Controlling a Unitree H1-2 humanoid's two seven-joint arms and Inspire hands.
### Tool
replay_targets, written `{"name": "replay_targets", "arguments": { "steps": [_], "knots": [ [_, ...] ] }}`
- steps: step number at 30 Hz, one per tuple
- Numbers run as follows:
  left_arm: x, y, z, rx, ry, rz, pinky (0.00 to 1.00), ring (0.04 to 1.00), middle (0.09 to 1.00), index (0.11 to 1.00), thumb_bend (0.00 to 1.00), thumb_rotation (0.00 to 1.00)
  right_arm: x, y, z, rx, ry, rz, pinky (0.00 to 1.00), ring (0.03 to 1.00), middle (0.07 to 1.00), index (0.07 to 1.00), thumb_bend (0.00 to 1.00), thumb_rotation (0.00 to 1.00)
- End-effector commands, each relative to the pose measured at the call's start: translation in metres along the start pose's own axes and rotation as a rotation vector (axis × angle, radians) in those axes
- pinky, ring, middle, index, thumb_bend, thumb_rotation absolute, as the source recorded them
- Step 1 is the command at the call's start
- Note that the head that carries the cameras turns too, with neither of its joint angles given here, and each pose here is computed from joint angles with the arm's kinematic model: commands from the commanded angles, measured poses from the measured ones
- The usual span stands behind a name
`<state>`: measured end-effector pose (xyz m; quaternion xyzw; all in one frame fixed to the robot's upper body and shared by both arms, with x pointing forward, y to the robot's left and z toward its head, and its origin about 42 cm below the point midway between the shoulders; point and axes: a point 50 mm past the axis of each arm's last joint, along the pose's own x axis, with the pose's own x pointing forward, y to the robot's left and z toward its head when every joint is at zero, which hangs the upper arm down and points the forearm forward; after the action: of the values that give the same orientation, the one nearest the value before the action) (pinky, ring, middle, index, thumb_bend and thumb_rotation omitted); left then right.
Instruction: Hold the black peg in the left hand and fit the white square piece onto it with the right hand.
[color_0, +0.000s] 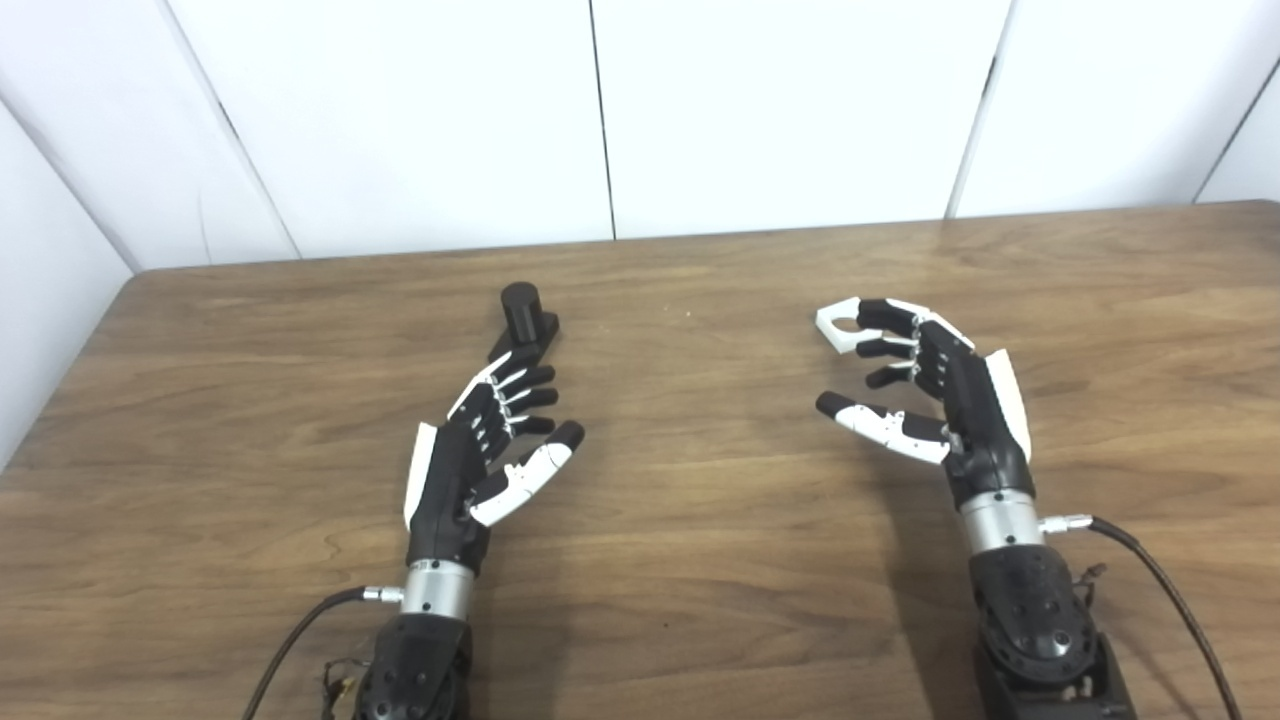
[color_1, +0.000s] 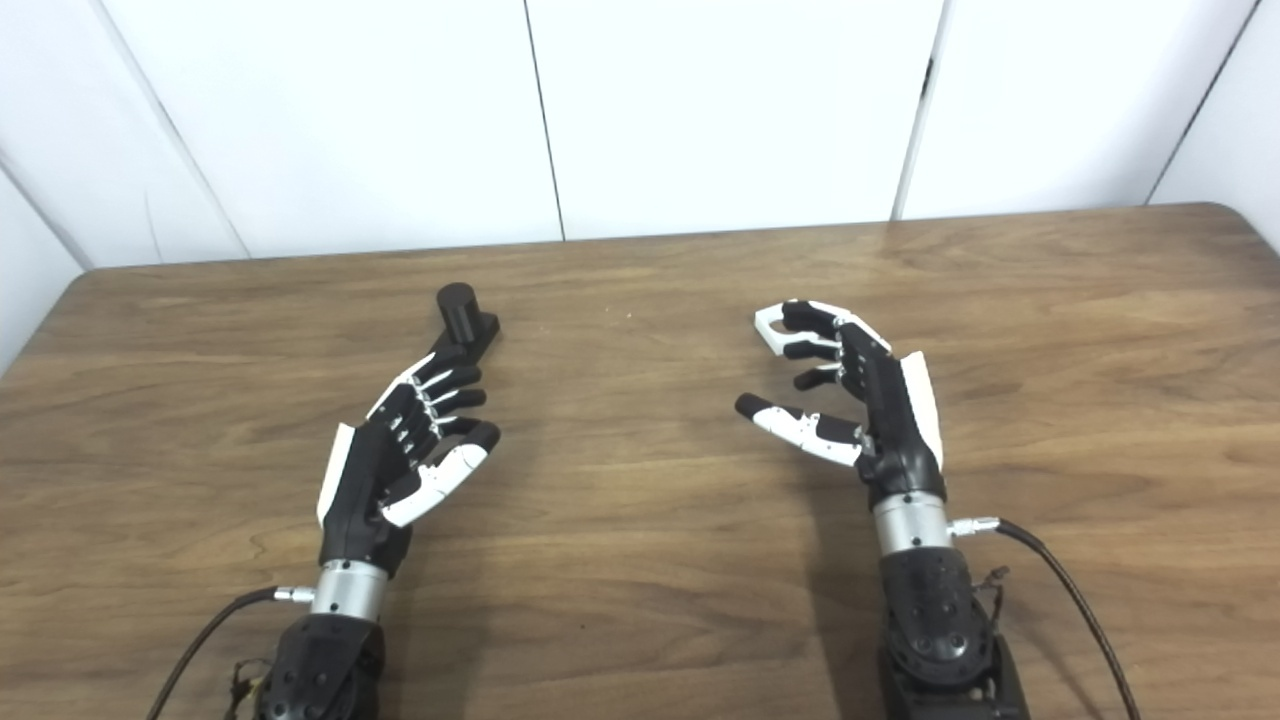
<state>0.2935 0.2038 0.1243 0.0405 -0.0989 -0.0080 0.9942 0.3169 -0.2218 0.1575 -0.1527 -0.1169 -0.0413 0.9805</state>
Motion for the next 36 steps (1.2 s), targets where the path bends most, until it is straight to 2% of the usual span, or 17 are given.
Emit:
{"name": "replay_targets", "arguments": {
  "steps": [1, 16, 23, 26, 36],
  "knots": [
    [0.011, 0.004, 0.019, 0.002, -0.078, 0.004, 0.62, 0.723, 0.775, 0.798, 0.67, 0.29, 0.011, 0.0, 0.02, 0.008, -0.083, -0.017, 0.53, 0.678, 0.74, 0.728, 0.62, 0.12],
    [0.009, 0.0, 0.014, -0.018, -0.067, -0.016, 0.63, 0.732, 0.776, 0.794, 0.66, 0.27, 0.009, -0.001, 0.015, 0.014, -0.072, -0.031, 0.53, 0.672, 0.732, 0.72, 0.62, 0.12],
    [0.008, -0.013, 0.008, -0.025, -0.067, -0.016, 0.63, 0.722, 0.764, 0.775, 0.65, 0.23, 0.003, -0.012, 0.006, 0.006, -0.069, -0.03, 0.53, 0.671, 0.744, 0.735, 0.6, 0.09],
    [0.008, -0.018, 0.005, -0.03, -0.066, -0.015, 0.64, 0.728, 0.764, 0.777, 0.66, 0.23, 0.002, -0.016, 0.004, -0.001, -0.067, -0.032, 0.53, 0.68, 0.746, 0.735, 0.6, 0.11],
    [0.009, -0.019, 0.008, -0.039, -0.072, -0.003, 0.64, 0.725, 0.761, 0.772, 0.67, 0.23, 0.001, -0.017, 0.008, 0.006, -0.056, -0.033, 0.54, 0.682, 0.752, 0.741, 0.61, 0.1]
  ]
}}
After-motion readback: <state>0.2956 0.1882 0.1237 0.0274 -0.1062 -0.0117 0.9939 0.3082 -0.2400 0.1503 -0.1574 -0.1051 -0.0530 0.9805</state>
